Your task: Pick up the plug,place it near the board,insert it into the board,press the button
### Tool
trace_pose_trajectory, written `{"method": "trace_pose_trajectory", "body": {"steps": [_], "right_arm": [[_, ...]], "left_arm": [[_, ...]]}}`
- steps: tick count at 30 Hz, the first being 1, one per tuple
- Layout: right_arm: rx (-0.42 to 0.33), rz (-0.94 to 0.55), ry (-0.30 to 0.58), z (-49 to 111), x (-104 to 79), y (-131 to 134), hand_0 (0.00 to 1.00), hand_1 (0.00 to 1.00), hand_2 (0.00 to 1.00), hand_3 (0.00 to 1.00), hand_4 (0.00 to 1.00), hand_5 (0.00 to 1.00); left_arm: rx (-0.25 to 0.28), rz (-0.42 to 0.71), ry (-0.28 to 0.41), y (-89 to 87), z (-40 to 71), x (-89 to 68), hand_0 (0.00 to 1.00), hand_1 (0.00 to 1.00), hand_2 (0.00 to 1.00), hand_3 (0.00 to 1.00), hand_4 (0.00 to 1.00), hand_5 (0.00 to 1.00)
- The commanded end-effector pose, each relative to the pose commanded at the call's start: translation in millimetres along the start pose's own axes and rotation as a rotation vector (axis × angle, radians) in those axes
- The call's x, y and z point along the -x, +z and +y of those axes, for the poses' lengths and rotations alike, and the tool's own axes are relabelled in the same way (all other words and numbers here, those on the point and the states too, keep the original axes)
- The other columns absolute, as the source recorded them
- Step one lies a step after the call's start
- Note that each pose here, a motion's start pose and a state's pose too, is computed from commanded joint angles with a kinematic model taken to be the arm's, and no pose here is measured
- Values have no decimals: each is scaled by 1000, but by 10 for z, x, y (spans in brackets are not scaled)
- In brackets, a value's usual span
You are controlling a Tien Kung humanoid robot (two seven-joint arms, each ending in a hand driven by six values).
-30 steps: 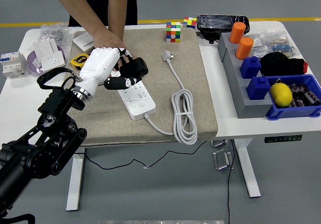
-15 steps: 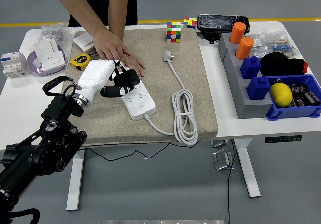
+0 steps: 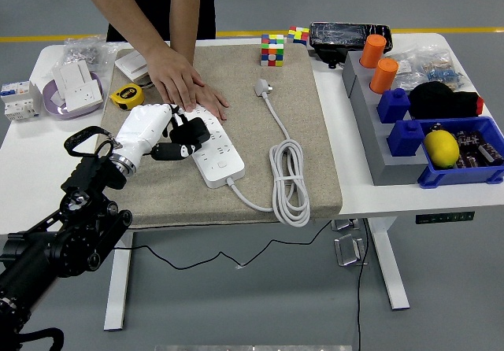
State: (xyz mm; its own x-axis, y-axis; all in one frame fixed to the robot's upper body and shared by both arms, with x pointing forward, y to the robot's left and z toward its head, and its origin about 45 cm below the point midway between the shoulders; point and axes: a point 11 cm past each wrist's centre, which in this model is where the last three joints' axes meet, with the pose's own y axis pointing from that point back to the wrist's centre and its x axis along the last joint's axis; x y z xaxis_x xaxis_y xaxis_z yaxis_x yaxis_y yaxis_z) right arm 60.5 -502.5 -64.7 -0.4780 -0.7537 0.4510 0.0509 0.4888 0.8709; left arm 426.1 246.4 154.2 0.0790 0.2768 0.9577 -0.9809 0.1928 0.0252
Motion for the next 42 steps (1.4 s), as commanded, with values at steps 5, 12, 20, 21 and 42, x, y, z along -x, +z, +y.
{"method": "trace_pose_trajectory", "body": {"steps": [5, 12, 20, 21, 42], "right_arm": [[-1, -1, 0, 2, -3, -12, 792, 754, 744, 763, 998, 998], [0, -4, 0, 0, -3, -6, 792, 754, 744, 763, 998, 998], [-1, -5, -2, 1, 4, -5, 792, 754, 744, 763, 998, 998], [-1, -5, -2, 1, 1, -6, 792, 754, 744, 763, 998, 998], [0, -6, 1, 0, -9, -4, 792, 754, 744, 763, 998, 998]], "left_arm": [[-17, -4, 4, -66, -3, 0, 492, 354, 277, 300, 431, 219], [-14, -6, -7, -62, 3, 22, 492, 358, 277, 300, 431, 219], [-16, -8, -21, -69, 18, 69, 492, 359, 278, 301, 431, 219], [-18, -9, -20, -79, 18, 67, 492, 359, 278, 301, 431, 219], [-23, -15, -31, -107, 32, 98, 494, 372, 281, 300, 429, 221]]}}
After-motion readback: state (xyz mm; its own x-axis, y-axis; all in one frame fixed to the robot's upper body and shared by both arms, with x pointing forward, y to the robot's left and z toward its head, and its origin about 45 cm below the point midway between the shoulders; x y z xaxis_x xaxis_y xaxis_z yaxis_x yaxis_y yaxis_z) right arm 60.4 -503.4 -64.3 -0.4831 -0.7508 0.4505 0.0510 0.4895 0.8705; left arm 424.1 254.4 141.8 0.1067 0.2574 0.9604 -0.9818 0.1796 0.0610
